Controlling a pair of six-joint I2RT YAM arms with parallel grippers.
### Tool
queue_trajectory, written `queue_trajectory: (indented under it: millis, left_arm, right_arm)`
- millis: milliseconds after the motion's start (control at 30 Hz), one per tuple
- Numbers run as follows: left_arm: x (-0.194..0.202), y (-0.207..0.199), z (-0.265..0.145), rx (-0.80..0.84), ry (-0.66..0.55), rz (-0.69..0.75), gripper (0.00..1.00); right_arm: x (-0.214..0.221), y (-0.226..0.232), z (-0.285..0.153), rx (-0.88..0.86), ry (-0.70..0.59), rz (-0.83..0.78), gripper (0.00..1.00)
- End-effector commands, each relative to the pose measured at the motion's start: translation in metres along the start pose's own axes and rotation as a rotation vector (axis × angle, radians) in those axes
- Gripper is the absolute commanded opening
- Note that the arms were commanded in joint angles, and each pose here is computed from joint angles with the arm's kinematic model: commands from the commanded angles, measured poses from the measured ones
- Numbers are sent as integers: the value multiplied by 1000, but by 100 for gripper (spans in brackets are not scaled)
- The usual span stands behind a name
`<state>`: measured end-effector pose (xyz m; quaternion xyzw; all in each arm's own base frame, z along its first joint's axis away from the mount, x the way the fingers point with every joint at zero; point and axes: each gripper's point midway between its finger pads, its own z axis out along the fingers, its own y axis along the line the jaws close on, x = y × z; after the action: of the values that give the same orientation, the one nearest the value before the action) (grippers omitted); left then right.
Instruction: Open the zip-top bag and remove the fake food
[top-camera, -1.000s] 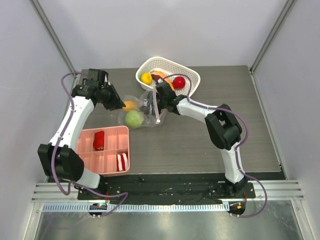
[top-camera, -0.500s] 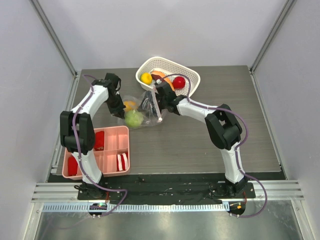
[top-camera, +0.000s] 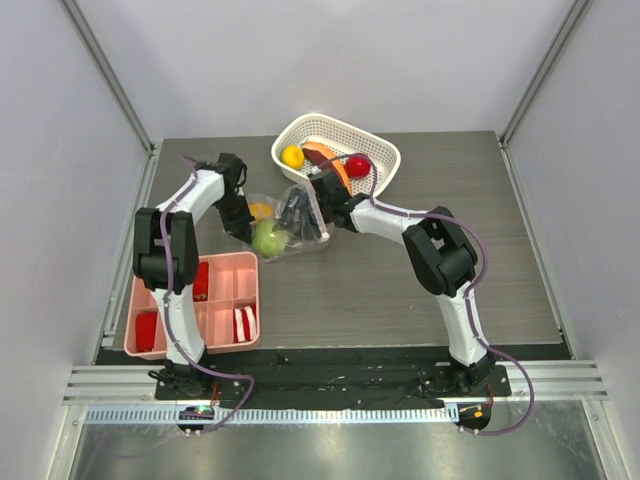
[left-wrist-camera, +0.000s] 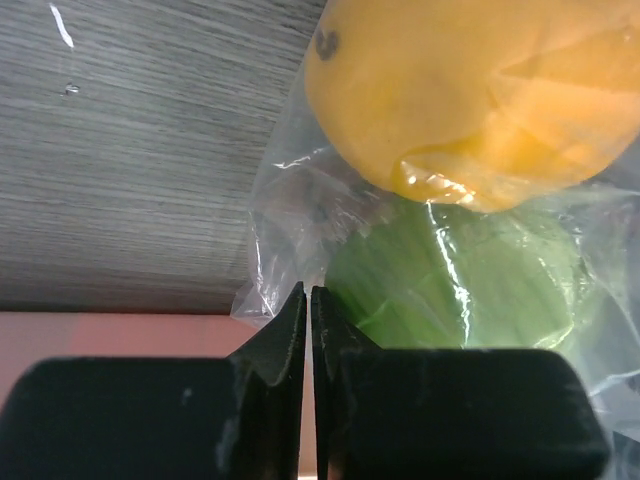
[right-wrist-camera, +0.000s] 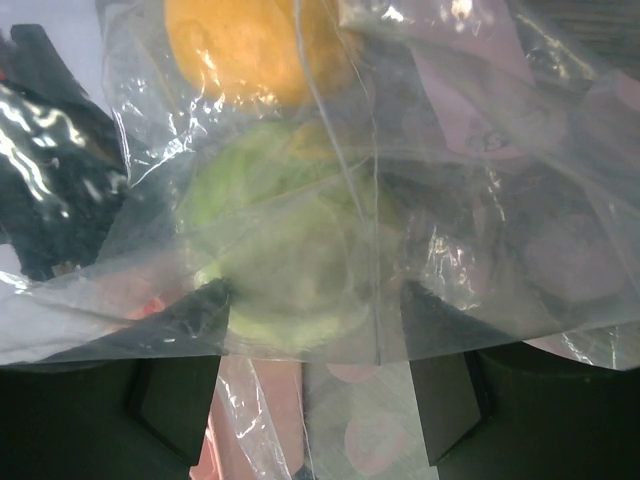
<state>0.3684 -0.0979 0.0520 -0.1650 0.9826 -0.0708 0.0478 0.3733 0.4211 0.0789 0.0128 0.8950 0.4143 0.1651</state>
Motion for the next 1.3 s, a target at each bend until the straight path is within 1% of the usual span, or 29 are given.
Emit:
queue_trajectory:
  millis: [0,133,233,300,333,400,433,467,633,767,800,900,967,1000,1033,1067,1100,1133,1200,1233,1267]
  left_arm:
    - [-3,-18,3,87,5,-2,4]
    - [-1,-31,8,99,11,13,3]
    - [0,-41,12,114,17,17,3]
    - [-1,-44,12,119,12,21,3]
    - [-1,-45,13,120,13,17,3]
    - [-3,-45,12,123,8,13,3]
    - [-3,-46,11,126,3,15,3]
    - [-5,-48,10,134,-4,17,3]
    - [-6,-50,7,144,-6,20,3]
    - [-4,-50,3,152,-15,26,3]
    - [-5,-51,1,156,-22,26,3]
    - [-8,-49,-7,148,-43,32,4]
    - [-11,-47,-16,138,-68,44,4]
    - [-13,-45,-25,136,-94,50,5]
    - [-13,-44,-31,138,-104,60,7]
    - [-14,-44,-36,144,-116,64,8]
    - [-15,-44,-49,158,-143,69,11]
    - [-15,-45,-55,166,-155,79,13]
    - [-17,-45,-70,183,-188,85,18]
    - [-19,-48,-84,204,-222,88,20]
    - [-19,-51,-91,222,-232,83,22]
  right_arm:
    - [-2,11,1,-41,8,-14,74]
    - [4,17,3,-84,19,-19,76]
    - [11,24,7,-120,42,-9,79]
    - [14,23,9,-119,49,-5,79]
    - [13,30,10,-154,45,-18,79]
    - [17,25,14,-150,52,-9,80]
    - [19,19,18,-135,56,2,82]
    - [21,15,20,-128,59,3,100]
    - [21,8,28,-106,59,-17,100]
    - [15,8,22,-80,25,-64,100]
    - [18,3,21,-53,35,-61,99]
    - [14,2,15,-22,19,-84,89]
    - [7,2,9,2,-9,-106,70]
    - [1,6,1,15,-27,-117,61]
    - [-1,7,-3,29,-31,-126,56]
    - [-3,7,-7,45,-33,-137,54]
    - [-6,7,-14,71,-30,-150,52]
    - [-11,9,-21,87,-43,-157,47]
    - [-20,16,-32,108,-50,-190,42]
    - [-26,19,-38,124,-70,-204,36]
    - [-29,23,-42,130,-75,-218,34]
